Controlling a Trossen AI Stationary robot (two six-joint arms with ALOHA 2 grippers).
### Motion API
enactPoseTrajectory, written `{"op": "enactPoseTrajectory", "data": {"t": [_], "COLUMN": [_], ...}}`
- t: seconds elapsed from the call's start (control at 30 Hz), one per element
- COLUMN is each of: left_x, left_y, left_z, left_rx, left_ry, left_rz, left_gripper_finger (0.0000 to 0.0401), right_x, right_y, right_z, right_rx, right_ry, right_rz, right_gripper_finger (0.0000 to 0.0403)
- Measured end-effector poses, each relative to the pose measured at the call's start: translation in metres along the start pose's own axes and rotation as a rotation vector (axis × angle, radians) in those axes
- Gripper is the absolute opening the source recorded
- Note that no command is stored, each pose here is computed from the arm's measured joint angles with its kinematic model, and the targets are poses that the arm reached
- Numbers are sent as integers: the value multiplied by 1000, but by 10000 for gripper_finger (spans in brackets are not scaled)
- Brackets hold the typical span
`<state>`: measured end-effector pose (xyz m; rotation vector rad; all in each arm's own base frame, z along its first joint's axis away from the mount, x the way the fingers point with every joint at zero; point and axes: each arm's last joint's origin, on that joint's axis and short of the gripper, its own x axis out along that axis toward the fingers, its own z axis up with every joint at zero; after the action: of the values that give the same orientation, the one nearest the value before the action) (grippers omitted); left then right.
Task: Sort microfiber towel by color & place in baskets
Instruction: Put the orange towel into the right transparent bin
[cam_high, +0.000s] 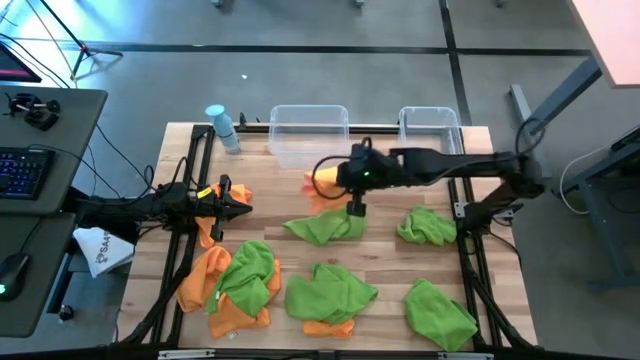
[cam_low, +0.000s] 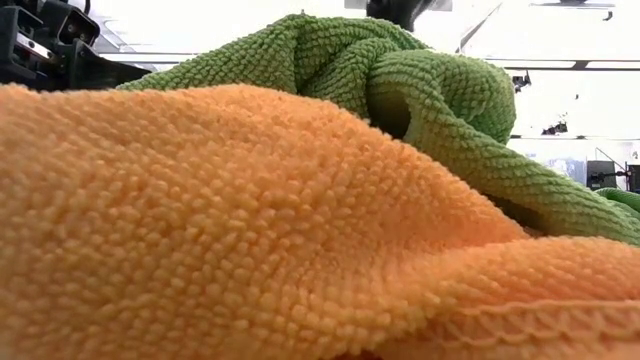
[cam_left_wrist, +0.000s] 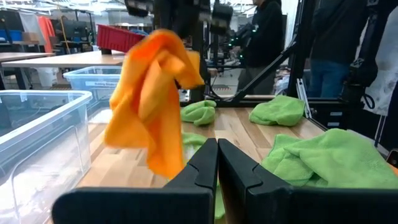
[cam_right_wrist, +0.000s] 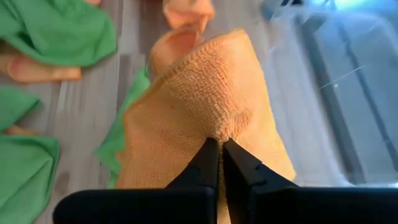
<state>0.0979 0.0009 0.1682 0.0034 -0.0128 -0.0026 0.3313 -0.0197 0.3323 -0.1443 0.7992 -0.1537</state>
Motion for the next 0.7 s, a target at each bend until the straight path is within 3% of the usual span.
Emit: {"op": "enactPoseTrajectory", "data": {"t": [0.27,0.47,0.7], "left_x": [0,0,0], "left_y": [0,0,0], "left_z": [0,0,0], "left_rx": [0,0,0], "left_ry": [0,0,-1], "left_rz": [0,0,0], "left_gripper_finger": [0,0,0], "right_x": [-51,-101,-158], "right_y": [-11,-26,-57], "right_z": [-1,-19,-49], "right_rx": [63,181,373], "right_ry": [-80,-80,-114], "right_rz": [-91,-175,-442], "right_gripper_finger": [1,0,0]}}
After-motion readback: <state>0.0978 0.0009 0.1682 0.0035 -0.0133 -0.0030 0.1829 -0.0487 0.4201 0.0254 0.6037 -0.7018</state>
